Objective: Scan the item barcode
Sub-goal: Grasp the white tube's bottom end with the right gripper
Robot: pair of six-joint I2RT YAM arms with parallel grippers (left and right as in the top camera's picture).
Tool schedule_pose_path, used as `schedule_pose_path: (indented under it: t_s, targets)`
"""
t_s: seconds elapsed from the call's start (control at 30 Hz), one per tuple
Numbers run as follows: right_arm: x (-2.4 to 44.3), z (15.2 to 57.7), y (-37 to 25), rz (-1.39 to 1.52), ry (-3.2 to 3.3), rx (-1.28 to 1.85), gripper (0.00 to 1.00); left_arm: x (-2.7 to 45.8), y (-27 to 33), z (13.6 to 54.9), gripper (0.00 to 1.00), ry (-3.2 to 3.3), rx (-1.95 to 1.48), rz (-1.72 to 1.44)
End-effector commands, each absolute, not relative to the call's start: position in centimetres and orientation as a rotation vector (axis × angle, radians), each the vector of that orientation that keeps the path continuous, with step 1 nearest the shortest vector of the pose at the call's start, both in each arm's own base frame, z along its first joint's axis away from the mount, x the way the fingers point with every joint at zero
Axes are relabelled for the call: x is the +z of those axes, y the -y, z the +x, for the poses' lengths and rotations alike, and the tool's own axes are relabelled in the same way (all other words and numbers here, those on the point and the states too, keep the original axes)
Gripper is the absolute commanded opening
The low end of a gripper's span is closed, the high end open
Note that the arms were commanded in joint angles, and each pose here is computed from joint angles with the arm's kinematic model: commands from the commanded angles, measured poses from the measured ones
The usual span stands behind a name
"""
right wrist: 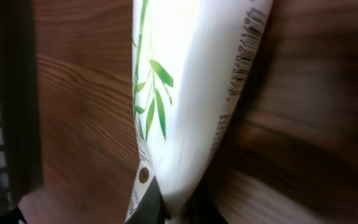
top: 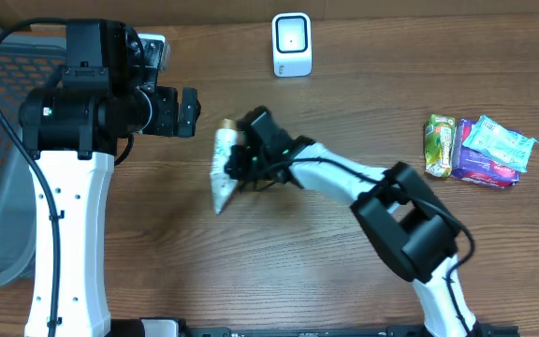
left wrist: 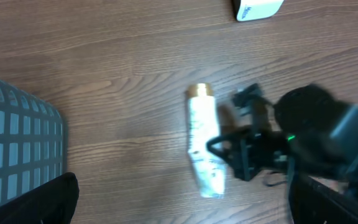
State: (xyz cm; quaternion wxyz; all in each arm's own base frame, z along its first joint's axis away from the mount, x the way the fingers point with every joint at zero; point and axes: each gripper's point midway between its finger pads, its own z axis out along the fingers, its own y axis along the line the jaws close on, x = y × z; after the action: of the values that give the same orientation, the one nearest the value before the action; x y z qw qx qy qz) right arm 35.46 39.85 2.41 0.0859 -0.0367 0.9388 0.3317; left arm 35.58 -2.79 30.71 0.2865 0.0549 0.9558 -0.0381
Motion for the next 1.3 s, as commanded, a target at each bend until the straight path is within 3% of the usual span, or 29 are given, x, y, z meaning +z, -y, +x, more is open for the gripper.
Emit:
schedule_pose_path:
  t_s: [0.0, 0.2, 0.43, 0.9, 1.0, 1.1, 1.27]
  targets:
    - [5.6, 36.6, -36.1, -0.131, -2.760, 0.842, 0.04, 30.9, 3.0, 35.7, 1.00, -2.547, -0.118, 0.145]
    - [8.6, 34.8, -29.5, -0.325, -2.773, 0.393, 0.04, 30.9, 3.0, 35.7, 1.00, -2.547, -0.118, 0.145]
    - [6.3, 32.6, -21.9, -0.280, -2.906, -0.150, 0.04, 30.9, 3.0, 35.7, 1.00, -2.547, -0.118, 0.145]
    - [1.2, 31.0, -21.3, -0.323, -3.014, -0.310, 0.04, 30.9, 3.0, 35.7, 1.00, -2.547, -0.118, 0.145]
    - [1.1, 30.6, -22.0, -0.377, -3.006, -0.309, 0.18, 30.9, 3.0, 35.7, 0.99, -2.547, -0.118, 0.145]
    - [1.0, 29.6, -24.1, -0.611, -2.971, -0.269, 0.30, 30.9, 3.0, 35.7, 1.00, -2.547, -0.118, 0.145]
    - [1.3, 26.9, -27.8, -1.023, -2.853, -0.245, 0.62, 30.9, 3.0, 35.7, 1.00, -2.547, -0.118, 0.145]
